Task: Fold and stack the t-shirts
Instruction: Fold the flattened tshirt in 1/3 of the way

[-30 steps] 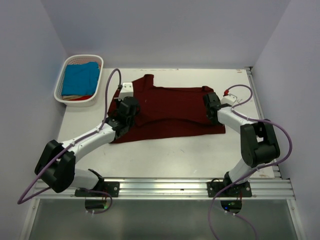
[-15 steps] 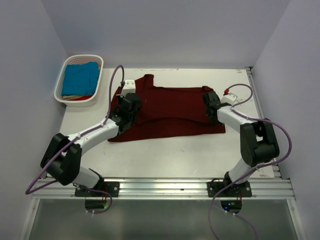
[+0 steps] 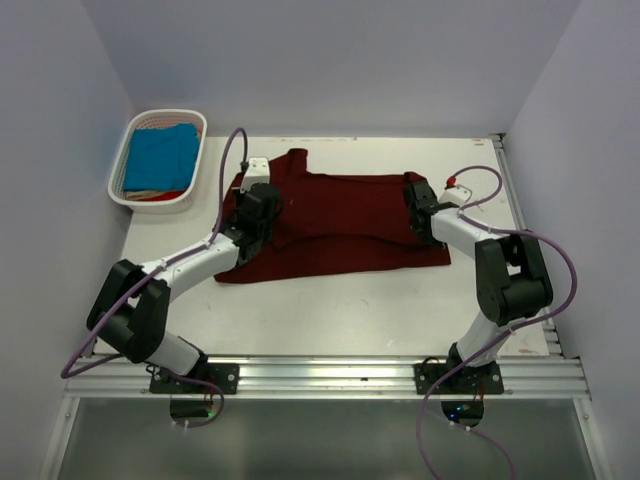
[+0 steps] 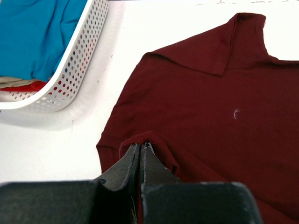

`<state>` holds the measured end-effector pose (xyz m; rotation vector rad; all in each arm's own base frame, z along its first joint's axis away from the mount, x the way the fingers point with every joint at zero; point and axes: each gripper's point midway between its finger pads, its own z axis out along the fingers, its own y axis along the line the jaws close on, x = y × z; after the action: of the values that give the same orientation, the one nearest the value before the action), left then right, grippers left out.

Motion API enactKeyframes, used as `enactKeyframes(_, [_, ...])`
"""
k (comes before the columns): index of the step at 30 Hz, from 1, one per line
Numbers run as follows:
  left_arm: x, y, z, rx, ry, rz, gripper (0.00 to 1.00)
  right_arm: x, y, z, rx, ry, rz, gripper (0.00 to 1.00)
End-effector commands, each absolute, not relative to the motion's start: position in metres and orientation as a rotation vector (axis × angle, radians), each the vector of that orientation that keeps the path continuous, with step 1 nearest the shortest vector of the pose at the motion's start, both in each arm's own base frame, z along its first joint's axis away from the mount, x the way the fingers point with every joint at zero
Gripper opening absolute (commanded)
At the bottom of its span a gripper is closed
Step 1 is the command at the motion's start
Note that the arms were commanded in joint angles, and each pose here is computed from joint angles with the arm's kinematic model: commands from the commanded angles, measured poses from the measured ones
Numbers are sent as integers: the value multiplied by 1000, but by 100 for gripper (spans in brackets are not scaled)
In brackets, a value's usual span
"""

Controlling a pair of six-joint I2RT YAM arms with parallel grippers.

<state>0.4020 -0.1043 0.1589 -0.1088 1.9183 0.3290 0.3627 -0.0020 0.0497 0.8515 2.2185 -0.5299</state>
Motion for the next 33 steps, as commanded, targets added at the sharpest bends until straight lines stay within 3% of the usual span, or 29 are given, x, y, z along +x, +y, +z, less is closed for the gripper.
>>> enactKeyframes(1, [419,-107,181,-151,1848,287,0,373,-6,60,898,2153,-540,0])
enactKeyframes(13, [432,-114,166,-134,1869,268,1,372,-7,59,905,2151,-540,0])
enactKeyframes(14, [433,-114,167,-137,1867,258,34,373,-7,60,909,2143,-535,6])
enactKeyframes(15, [434,-113,168,-143,1860,251,54,372,-7,59,918,2140,-533,13])
enactKeyframes(16, [436,-114,172,-150,1841,236,86,372,-7,61,925,2133,-529,23])
enactKeyframes(17, [436,-113,174,-163,1834,237,100,373,-7,62,929,2125,-517,45])
enactKeyframes(19, [436,-112,180,-177,1818,232,100,373,-5,65,928,2117,-490,64])
enactKeyframes(20, [435,-111,186,-189,1807,228,100,375,-4,68,928,2102,-471,79])
enactKeyframes(22, [431,-109,197,-207,1792,204,100,376,-4,74,921,2086,-446,90])
enactKeyframes(30, [392,-108,206,-237,1860,68,100,373,-3,104,861,2041,-372,96])
enactKeyframes(33, [374,-110,188,-234,1930,14,100,373,1,106,811,2070,-345,88])
